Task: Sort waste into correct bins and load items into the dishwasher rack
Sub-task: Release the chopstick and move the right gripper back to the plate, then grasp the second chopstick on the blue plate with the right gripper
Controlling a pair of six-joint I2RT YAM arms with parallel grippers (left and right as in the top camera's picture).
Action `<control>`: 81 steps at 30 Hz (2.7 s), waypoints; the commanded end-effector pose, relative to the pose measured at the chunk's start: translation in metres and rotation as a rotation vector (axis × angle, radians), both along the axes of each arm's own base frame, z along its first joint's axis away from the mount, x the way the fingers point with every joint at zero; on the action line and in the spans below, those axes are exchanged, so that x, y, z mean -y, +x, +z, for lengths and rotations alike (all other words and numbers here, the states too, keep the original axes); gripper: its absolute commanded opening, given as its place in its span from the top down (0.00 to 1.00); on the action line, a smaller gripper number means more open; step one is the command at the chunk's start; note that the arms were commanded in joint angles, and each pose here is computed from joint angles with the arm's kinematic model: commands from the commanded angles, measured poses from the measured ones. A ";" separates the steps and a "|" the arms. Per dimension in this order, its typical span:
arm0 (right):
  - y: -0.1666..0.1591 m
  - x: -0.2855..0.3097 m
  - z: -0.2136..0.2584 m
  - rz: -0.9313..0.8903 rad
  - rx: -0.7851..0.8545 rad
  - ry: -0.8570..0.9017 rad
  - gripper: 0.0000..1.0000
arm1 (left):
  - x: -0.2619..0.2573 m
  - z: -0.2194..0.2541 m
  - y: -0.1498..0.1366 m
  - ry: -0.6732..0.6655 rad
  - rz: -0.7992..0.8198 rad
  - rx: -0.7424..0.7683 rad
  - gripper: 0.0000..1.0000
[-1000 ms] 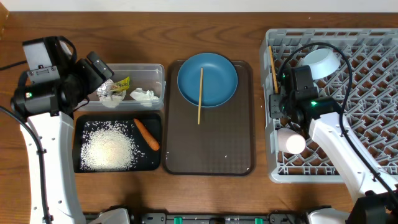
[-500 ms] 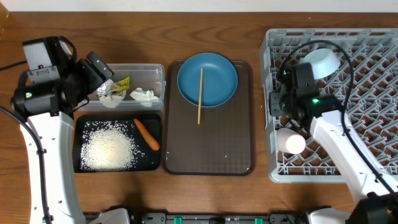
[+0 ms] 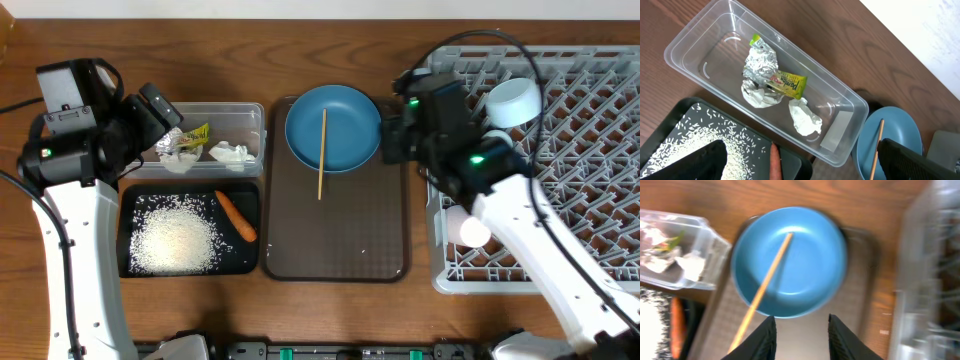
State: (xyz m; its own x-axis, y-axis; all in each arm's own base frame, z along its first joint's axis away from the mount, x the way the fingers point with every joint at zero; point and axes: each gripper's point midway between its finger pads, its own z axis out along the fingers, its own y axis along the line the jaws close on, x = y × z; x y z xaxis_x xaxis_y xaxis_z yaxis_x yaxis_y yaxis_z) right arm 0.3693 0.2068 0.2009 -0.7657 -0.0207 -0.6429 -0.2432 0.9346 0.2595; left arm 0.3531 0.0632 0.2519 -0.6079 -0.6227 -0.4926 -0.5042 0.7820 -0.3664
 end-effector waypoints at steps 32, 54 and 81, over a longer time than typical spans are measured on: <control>-0.047 -0.102 -0.133 -0.035 -0.262 -0.071 0.61 | -0.003 -0.002 -0.002 0.017 0.005 -0.010 0.02; -0.055 -0.100 -0.138 -0.035 -0.270 -0.111 0.67 | -0.003 -0.002 -0.002 0.017 0.005 -0.010 0.02; -0.050 -0.070 -0.143 -0.067 -0.252 -0.237 0.70 | -0.003 -0.002 -0.002 0.017 0.005 -0.010 0.02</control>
